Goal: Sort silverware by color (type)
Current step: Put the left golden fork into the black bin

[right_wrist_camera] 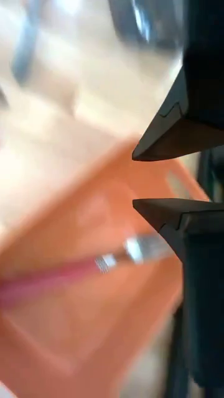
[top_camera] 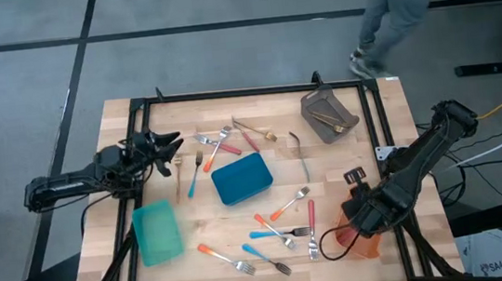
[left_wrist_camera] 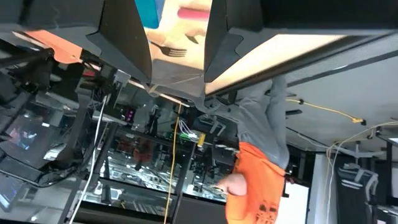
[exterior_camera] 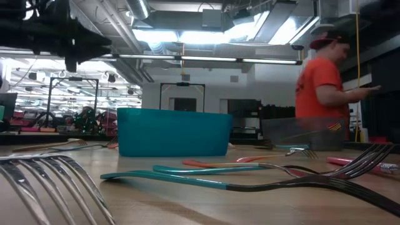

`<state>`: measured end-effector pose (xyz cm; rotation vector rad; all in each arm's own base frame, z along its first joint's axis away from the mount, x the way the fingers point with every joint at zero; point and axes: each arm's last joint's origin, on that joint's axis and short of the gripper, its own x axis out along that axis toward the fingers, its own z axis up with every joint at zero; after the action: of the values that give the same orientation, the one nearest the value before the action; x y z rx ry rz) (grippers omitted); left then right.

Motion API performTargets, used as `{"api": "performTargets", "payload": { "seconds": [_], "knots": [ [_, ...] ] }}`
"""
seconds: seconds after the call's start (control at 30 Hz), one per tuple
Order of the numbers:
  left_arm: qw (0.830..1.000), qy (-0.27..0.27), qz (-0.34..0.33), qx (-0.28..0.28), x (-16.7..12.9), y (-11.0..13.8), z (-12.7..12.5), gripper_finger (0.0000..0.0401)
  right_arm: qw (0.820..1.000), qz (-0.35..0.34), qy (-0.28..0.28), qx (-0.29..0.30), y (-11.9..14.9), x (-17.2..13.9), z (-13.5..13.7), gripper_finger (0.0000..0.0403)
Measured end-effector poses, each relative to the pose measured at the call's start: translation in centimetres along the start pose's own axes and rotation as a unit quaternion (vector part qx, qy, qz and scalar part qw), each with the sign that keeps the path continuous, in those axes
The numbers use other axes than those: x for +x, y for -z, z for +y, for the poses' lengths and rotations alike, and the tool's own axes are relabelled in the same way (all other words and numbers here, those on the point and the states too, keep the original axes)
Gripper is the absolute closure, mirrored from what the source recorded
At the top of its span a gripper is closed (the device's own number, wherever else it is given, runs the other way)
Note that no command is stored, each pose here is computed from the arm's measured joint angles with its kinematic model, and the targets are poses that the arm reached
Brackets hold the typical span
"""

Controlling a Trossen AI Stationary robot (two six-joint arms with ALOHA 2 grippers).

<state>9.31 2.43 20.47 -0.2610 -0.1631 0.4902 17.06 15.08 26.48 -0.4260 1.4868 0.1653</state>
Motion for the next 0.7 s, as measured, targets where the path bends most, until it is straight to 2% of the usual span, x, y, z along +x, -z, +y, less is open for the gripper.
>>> {"api": "performTargets", "payload": {
  "seconds": [0.13, 0.37, 0.53, 0.63, 0.7],
  "knots": [
    [1.0, -0.002, 0.008, 0.004, 0.6, -1.7, -0.7, 0.0261, 0.996, -0.029, 0.077, -0.015, -0.4, -1.4, -1.2, 0.0306],
    [0.999, -0.011, 0.044, 0.019, 2.9, -4.6, -2.3, 0.0261, 0.993, -0.037, 0.108, 0.011, -0.5, -2.1, -4.6, 0.0306],
    [0.991, -0.038, 0.118, 0.044, 5.1, -6.6, -3.5, 0.0261, 0.993, -0.027, 0.113, 0.021, -0.7, -1.8, -7.3, 0.0306],
    [0.981, -0.068, 0.178, 0.042, 6.2, -7.7, -3.9, 0.0261, 0.992, -0.045, 0.113, 0.037, -1.4, -1.5, -8.9, 0.0306],
    [0.968, -0.1, 0.23, 0.029, 6.6, -8.2, -3.9, 0.0261, 0.99, -0.066, 0.113, 0.052, -1.9, -1.4, -9.9, 0.0306]
  ]
}}
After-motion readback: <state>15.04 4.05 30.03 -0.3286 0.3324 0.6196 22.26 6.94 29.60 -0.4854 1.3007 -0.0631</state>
